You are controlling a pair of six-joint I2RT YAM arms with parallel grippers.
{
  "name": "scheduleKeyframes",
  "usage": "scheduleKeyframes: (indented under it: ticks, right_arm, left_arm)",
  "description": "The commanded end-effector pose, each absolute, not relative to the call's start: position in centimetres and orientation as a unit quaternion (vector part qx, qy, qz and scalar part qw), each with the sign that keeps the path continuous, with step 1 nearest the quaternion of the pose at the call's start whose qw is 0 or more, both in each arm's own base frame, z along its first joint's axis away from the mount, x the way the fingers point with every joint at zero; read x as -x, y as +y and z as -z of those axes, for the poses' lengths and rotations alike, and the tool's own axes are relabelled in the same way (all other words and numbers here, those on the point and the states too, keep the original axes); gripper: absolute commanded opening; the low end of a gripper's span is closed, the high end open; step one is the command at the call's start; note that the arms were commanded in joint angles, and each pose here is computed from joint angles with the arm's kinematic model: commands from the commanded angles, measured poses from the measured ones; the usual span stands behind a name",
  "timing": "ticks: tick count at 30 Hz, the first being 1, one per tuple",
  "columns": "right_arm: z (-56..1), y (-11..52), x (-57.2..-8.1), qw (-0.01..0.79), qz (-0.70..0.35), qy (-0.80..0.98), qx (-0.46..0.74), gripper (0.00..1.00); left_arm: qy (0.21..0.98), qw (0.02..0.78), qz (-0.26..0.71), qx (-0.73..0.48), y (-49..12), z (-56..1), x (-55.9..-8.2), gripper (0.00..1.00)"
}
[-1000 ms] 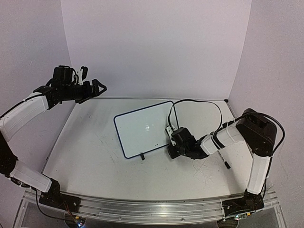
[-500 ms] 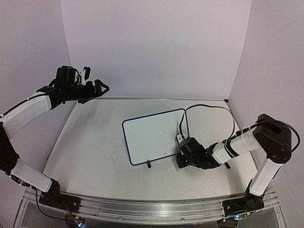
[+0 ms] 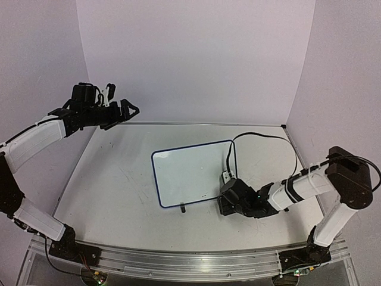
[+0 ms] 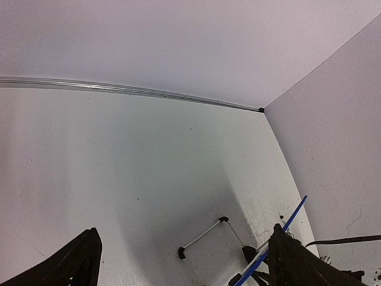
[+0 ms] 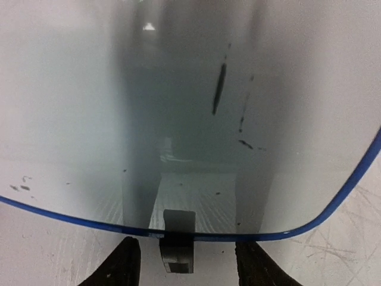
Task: Write a sentence on the whiteboard
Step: Move the whiteboard to the center of the board, then adjust the whiteboard at the center of the board.
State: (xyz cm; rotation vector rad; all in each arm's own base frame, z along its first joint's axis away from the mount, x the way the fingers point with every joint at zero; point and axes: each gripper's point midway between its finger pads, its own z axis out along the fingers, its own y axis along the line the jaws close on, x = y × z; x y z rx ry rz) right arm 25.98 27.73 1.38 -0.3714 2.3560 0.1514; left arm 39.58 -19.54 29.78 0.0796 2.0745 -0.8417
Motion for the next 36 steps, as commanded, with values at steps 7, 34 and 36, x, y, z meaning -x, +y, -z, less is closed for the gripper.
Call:
scheduleKeyframes:
  ticks: [7,34,36]
  right_arm:
    - [-11.5,26.7,-26.9,0.430,-0.125,0.886,0.119,0.75]
    - [-19.6,9.6,-35.1,0.452,0.035,0.888,-0.080,0.98]
    - [-19.6,9.4,-35.0,0.454,0.040,0.886,-0.083,0.98]
  left_arm:
    - [0.847,0.401,0.347,-0.040,-19.6,-26.2,-35.6,0.93]
    - [0.950,0.293,0.105,0.004,-21.4,-10.8,-24.0,0.89]
    - [0.954,0.284,0.099,0.001,-21.3,-10.4,-24.6,0.90]
